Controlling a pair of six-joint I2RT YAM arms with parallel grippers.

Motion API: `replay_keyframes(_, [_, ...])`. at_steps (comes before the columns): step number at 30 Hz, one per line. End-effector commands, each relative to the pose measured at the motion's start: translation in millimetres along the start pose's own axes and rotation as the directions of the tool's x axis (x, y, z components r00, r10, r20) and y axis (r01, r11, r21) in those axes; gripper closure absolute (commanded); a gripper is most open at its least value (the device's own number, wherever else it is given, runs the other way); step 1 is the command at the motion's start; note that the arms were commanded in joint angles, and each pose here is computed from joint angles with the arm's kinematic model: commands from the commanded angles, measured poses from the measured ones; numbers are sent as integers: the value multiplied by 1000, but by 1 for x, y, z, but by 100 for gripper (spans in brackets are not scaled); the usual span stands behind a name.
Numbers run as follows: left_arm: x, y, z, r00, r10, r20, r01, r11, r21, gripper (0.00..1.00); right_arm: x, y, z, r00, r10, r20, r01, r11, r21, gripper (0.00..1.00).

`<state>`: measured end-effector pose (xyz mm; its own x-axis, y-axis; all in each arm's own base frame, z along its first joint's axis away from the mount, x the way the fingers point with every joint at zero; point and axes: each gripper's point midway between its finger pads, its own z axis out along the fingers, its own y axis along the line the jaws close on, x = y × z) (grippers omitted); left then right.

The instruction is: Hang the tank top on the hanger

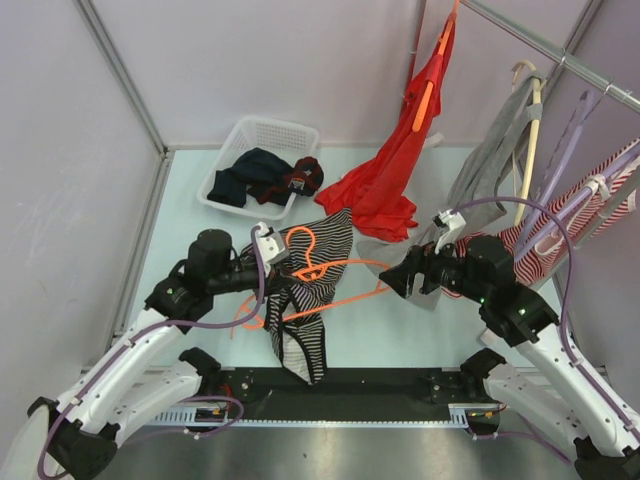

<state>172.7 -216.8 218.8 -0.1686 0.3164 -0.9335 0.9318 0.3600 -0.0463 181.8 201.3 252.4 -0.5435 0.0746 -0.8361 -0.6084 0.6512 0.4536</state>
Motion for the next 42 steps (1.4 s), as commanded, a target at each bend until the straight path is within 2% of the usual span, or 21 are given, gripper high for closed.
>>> replay_keyframes(1, [-15, 27, -5, 997, 70, -22, -73, 983, -169, 100, -24, -21, -16, 994, -17, 112, -1, 987, 161, 12])
replay_keyframes(3, [-14, 52, -12, 997, 53, -54, -67, 949, -308, 100, -20, -21, -14, 994, -4, 114, -14, 987, 158, 12])
replay_keyframes(6, [-25, 75, -21, 997, 46, -63, -68, 901, -429, 100, -4, -17, -5, 996, 25, 85, -35, 992, 124, 13])
replay_keyframes(10, [-33, 88, -25, 997, 37, -68, -66, 870, -488, 100, 17, -2, 9, 998, 38, 48, -42, 996, 83, 14])
replay_keyframes(12, [-34, 92, -26, 997, 34, -67, -64, 859, -507, 100, 22, 2, 18, 997, 44, 59, -50, 993, 110, 14])
replay_keyframes(13, [-34, 96, -28, 997, 30, -66, -60, 847, -527, 100, 37, 18, 22, 999, 28, 20, -29, 997, 68, 14])
replay_keyframes(14, [-31, 98, -28, 997, 27, -69, -60, 840, -538, 100, 39, 17, 25, 999, 30, 34, -33, 994, 101, 15])
replay_keyframes(16, [-33, 101, -34, 998, 35, -49, -57, 820, -570, 100, 59, 31, 36, 998, 58, -10, -57, 995, 83, 15])
replay_keyframes(19, [-32, 100, -37, 999, 39, -14, -39, 811, -584, 100, 115, 65, 47, 989, 45, -139, -41, 999, 26, 17])
replay_keyframes(20, [-27, 99, -36, 999, 33, -14, -35, 810, -585, 100, 133, 68, 57, 984, 31, -178, -22, 998, 51, 18])
replay_keyframes(24, [-23, 98, -38, 1000, 23, -6, -22, 806, -591, 100, 168, 101, 77, 964, 21, -267, -15, 1000, 25, 26])
replay_keyframes(26, [-20, 98, -35, 1000, 13, -10, -16, 812, -584, 100, 168, 123, 85, 964, 23, -266, -31, 999, -29, 28])
replay_keyframes(27, [-19, 98, -35, 1000, 7, -8, -10, 813, -582, 100, 182, 123, 93, 955, 9, -296, -15, 1000, -20, 30])
replay_keyframes(36, [-14, 99, -32, 1000, -17, -14, 5, 809, -587, 100, 206, 144, 122, 920, -40, -390, 26, 999, -40, 36])
replay_keyframes(39, [-15, 100, -34, 1000, -16, -8, 9, 802, -597, 100, 219, 144, 124, 904, -32, -427, 30, 999, -10, 37])
replay_keyframes(42, [-13, 101, -36, 1000, -21, -12, 10, 794, -607, 100, 233, 135, 122, 884, -59, -464, 94, 994, 54, 40])
